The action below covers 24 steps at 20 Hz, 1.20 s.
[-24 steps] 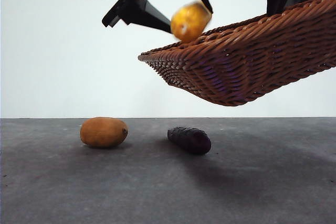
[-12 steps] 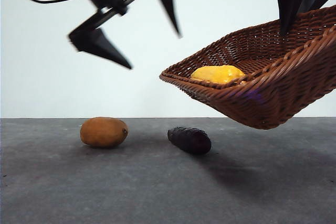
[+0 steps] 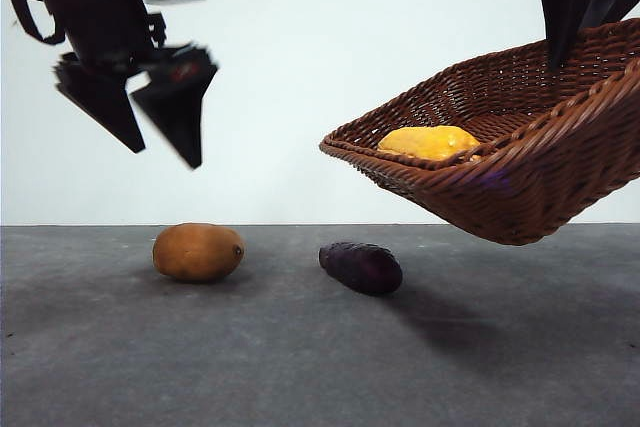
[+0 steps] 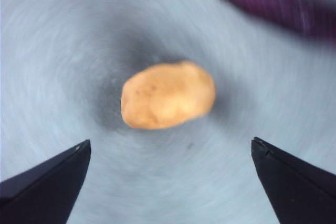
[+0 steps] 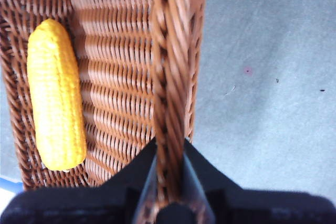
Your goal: Help me put the vegetables on the table into the basket
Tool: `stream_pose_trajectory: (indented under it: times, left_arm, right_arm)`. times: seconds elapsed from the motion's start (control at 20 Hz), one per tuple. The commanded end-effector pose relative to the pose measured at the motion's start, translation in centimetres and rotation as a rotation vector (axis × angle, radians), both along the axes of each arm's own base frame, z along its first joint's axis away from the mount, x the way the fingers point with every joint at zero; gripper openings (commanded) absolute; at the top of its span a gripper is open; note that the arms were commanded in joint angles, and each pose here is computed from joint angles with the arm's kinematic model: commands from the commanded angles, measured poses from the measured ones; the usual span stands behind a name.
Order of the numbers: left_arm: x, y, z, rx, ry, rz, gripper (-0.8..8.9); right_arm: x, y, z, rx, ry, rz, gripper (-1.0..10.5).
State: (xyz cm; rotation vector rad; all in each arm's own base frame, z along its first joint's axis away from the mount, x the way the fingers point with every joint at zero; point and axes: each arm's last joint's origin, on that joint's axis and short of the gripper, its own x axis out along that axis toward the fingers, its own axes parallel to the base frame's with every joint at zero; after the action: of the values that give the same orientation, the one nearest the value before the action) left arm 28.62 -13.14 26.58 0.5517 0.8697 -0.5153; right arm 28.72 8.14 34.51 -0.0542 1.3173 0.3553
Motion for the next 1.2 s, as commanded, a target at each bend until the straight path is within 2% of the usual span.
stream_pose_trajectory:
  times: [0.05, 0.25, 0.45, 0.6, 0.75, 1.2]
  left_arm:
    - [0.4, -0.3, -1.0, 0.217, -0.05, -0.317, 5.74]
    - [1.5, -0.6, -3.0, 0.316, -0.034, -0.454, 5.75]
    - [2.5, -0.9, -5.0, 0.335, 0.01, -0.473, 5.77]
    - [3.0, -1.1, -5.1, 0.333, -0.035, -0.478, 7.06]
    - [3.4, -1.2, -4.9, 0.321, -0.08, -0.47, 7.06]
    - [4.2, -1.5, -6.4, 0.327, -0.068, -0.5, 7.05]
  right_arm:
    - [-0.1, 0.0, 0.0, 0.01, -0.015, 0.016, -0.2]
    - [-0.1, 0.0, 0.1, 0.009, -0.022, 0.024, -0.2]
    - [-0.1, 0.0, 0.1, 0.005, -0.023, 0.041, -0.2]
    - [-0.1, 0.0, 0.1, 0.005, -0.026, 0.042, -0.2]
    - [0.0, 0.0, 0.1, 0.005, -0.029, 0.045, -0.2]
    - [0.0, 0.0, 0.1, 0.005, -0.029, 0.046, -0.2]
